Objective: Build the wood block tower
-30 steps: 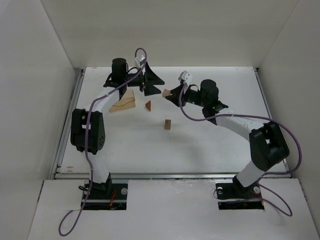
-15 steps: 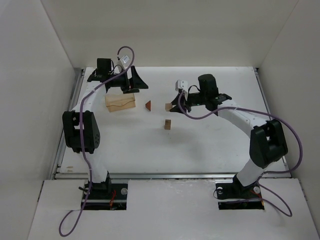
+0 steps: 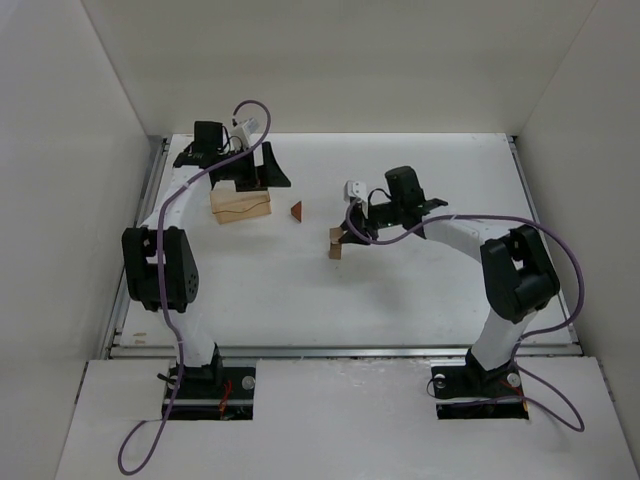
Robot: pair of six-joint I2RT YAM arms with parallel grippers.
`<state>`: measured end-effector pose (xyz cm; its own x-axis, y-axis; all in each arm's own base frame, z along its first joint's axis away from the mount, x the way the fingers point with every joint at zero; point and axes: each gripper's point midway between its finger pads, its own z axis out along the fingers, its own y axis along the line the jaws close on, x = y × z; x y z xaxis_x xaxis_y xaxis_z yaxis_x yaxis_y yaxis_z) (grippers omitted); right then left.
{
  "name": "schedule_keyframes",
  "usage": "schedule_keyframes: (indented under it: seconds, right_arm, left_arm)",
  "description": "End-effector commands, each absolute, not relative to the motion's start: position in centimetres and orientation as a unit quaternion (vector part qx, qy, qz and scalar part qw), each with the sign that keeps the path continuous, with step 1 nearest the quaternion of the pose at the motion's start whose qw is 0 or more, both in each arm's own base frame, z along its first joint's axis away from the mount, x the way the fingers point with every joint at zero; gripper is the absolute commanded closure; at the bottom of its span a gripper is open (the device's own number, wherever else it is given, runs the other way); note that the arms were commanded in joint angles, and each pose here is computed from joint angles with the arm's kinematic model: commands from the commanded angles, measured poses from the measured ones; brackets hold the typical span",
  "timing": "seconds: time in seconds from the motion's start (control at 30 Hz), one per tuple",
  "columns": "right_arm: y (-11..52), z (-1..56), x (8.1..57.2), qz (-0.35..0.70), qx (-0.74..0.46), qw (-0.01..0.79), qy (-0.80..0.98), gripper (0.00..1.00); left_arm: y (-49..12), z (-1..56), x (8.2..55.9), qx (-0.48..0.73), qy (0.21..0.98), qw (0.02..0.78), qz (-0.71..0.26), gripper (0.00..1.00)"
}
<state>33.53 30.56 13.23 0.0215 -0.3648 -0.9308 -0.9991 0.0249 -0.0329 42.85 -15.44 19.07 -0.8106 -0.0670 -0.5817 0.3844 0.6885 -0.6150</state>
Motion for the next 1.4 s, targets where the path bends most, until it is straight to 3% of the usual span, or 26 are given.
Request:
schedule_keyframes:
  seconds: [0.0,0.27,1.37]
  right_arm:
    - [31.8,14.6,33.9,0.386,-0.589,0.448,0.551,1.0]
    - [32.0,17.7,33.9,0.364,-0.54,0.539,0.535,1.0]
    - [32.7,14.3,33.0,0.397,-0.512,0.5,0.575,1.0]
  left_arm:
    - [-15.0,21.5,42.2,0.11,0.862,0.329,-0.368,0.0]
    - [-14.8,21.3,42.4,0.111,0.865,0.333,-0.359,0.0]
    - [-14.9,20.6,42.0,0.109,0.867,0.323,-0.363,0.0]
